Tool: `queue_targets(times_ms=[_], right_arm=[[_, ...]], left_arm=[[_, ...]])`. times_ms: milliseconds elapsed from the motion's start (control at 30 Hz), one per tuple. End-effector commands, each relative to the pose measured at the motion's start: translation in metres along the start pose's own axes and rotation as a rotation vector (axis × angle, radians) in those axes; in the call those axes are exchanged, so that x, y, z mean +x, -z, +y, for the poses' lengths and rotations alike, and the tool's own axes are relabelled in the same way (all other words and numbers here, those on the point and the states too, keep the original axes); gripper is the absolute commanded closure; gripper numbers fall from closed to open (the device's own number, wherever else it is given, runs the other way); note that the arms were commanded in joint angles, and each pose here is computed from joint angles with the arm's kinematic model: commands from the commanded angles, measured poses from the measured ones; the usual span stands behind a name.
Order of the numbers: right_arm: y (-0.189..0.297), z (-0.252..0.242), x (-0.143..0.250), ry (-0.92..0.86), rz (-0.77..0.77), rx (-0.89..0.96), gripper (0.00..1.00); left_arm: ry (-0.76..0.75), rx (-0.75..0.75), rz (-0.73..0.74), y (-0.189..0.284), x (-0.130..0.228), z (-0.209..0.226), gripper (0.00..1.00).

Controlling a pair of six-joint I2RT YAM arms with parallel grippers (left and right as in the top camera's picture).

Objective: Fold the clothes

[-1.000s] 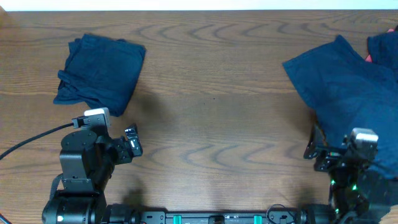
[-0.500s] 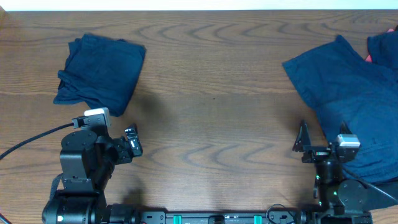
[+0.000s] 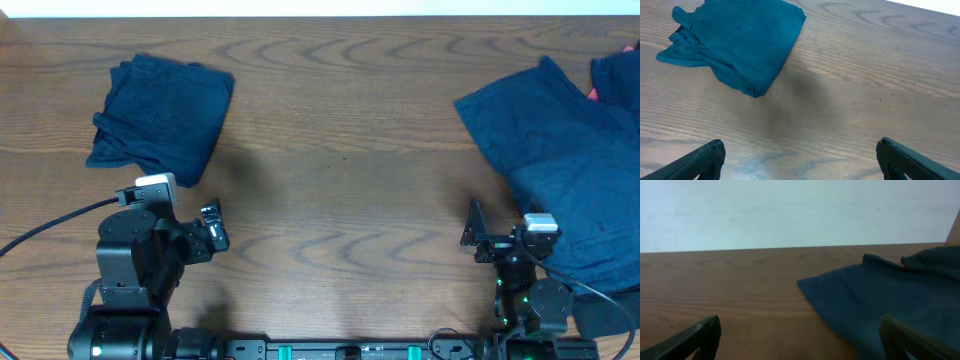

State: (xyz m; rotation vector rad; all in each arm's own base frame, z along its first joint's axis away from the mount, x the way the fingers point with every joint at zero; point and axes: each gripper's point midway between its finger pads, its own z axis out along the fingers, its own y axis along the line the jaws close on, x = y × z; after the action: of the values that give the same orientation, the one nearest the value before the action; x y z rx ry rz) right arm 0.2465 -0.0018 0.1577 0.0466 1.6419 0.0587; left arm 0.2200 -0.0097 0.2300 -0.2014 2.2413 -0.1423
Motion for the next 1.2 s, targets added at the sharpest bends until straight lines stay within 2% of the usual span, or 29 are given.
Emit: queue_targets(times_ms=[0,1167], right_arm=[[0.0003,0.0033,0.0002,0.016,-0.001,-0.016,0.01],[0.0003,0.0033,0.0002,0.016,-0.001,-0.016,0.01]], left_arm=[[0.006,-0.011,-0.013,0.0022,-0.0025,0.002,0.02],[-0.028,-0.032,0.004,0.0042,0.0039,0.0064,0.02]])
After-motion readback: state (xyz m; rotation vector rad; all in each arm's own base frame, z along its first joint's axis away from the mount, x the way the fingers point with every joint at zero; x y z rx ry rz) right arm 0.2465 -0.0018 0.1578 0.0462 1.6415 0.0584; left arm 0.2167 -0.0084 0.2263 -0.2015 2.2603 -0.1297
